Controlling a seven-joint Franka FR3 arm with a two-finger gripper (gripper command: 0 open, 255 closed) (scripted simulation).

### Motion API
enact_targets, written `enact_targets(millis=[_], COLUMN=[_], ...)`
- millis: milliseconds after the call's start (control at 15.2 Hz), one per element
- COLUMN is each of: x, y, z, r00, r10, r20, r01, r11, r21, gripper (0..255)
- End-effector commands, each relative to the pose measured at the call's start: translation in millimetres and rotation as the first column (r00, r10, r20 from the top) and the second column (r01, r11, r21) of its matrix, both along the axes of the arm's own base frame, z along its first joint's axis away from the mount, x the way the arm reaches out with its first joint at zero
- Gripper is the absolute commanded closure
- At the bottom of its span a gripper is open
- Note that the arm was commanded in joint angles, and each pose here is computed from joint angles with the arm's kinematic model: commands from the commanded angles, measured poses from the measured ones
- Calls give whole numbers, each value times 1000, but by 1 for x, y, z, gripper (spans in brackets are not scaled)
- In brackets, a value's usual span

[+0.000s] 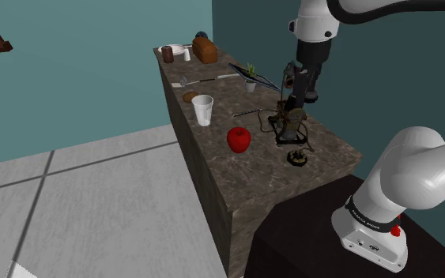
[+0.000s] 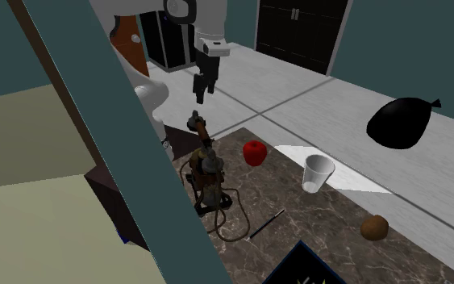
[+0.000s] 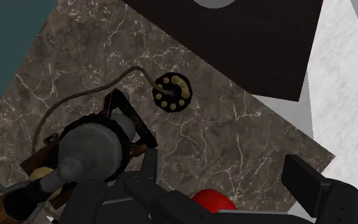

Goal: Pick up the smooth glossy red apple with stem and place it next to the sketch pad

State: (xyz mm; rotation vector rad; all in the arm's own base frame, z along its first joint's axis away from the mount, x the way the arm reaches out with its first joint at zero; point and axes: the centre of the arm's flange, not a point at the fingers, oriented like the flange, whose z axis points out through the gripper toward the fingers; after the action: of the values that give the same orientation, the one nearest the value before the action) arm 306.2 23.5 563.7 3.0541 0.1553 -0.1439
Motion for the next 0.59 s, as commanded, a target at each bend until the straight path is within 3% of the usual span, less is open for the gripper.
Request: enact_targets(millis=[0, 528], x=[0, 65], y=[0, 18], z=[0, -66], r00=[1000, 996], r10=[0, -22], r20=[0, 88], r01=[0, 19], r11=[1000, 999], r21=[0, 39], gripper=[0, 0])
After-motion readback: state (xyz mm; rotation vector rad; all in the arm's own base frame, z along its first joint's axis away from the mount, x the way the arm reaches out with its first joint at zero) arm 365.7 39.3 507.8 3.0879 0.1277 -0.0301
